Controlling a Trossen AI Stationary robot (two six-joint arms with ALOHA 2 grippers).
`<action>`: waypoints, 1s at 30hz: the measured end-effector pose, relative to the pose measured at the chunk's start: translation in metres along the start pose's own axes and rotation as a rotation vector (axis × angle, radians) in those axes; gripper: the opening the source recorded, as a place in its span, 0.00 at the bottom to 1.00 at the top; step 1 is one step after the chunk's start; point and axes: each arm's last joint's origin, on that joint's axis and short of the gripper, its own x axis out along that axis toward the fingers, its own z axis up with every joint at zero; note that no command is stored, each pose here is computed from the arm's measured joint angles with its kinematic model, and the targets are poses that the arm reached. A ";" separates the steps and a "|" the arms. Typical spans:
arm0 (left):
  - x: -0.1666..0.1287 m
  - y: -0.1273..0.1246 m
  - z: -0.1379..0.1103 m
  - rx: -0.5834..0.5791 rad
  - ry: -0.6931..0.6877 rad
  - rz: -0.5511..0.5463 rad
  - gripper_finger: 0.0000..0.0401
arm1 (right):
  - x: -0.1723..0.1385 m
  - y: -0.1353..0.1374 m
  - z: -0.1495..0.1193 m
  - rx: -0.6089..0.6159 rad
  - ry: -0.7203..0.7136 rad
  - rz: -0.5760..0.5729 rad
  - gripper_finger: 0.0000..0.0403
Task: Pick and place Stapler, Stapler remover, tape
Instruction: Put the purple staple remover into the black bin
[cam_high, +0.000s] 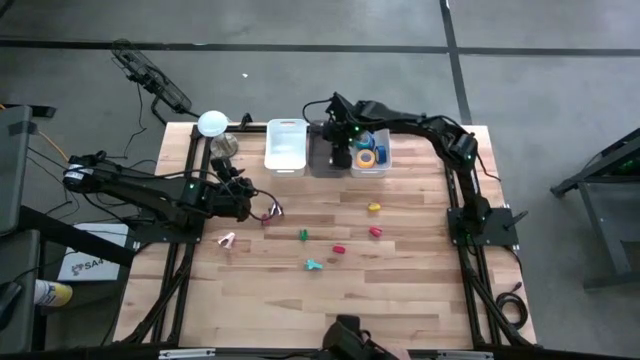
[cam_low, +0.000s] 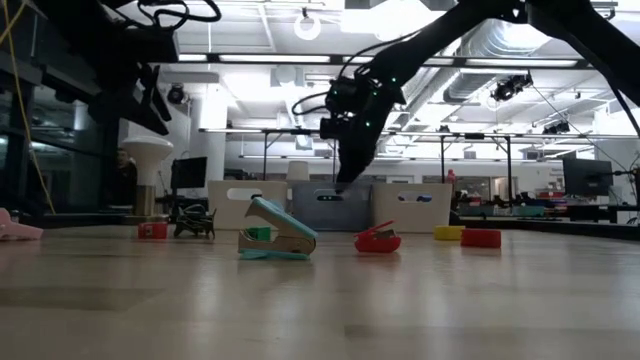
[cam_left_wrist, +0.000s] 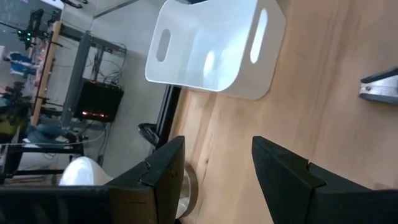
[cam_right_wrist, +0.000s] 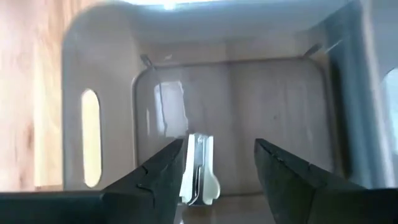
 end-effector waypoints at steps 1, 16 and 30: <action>0.000 0.000 0.000 -0.005 -0.003 -0.003 0.46 | -0.003 -0.001 0.002 -0.002 -0.006 -0.003 0.47; 0.000 0.000 0.001 -0.010 -0.006 -0.009 0.46 | -0.074 0.019 0.006 -0.043 -0.063 -0.049 0.47; 0.000 -0.001 0.001 0.006 -0.006 -0.011 0.46 | -0.096 0.098 -0.030 -0.091 -0.162 -0.003 0.47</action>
